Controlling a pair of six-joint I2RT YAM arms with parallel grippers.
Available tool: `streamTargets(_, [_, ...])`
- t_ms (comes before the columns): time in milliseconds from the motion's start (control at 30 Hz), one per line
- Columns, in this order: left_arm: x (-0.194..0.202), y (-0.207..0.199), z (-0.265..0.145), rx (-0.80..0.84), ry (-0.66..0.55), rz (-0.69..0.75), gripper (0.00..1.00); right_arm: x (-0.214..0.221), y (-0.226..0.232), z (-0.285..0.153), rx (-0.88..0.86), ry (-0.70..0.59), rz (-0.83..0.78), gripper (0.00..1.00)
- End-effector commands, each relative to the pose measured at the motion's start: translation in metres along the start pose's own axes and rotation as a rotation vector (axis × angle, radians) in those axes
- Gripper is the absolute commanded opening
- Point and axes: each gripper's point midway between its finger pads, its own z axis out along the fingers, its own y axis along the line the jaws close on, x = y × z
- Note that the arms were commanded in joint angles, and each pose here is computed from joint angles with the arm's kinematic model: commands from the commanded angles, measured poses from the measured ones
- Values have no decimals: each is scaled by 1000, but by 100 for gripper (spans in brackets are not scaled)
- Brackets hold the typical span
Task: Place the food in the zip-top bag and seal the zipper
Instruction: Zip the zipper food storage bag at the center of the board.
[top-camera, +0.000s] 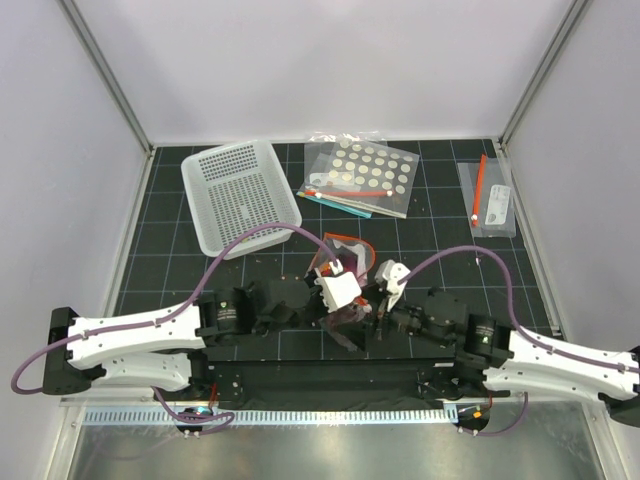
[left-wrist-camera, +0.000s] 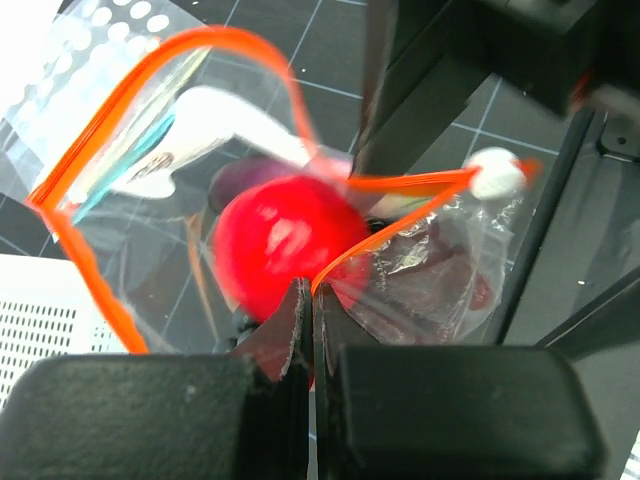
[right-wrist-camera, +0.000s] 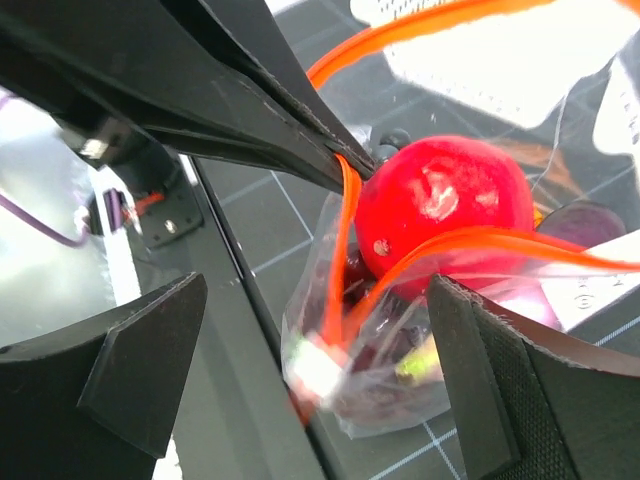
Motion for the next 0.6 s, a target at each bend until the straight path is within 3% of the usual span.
streamTargets(0, [-27, 4, -4, 2, -109, -38, 0, -27, 13, 14, -43, -49, -32, 100])
streamTargets(300, [-17, 23, 9, -109, -69, -106, 0, -26, 2, -2, 2, -114, 37, 100])
streamTargets(567, [-12, 29, 18, -104, -49, -156, 0, -22, -18, -12, 111, -133, 86, 97])
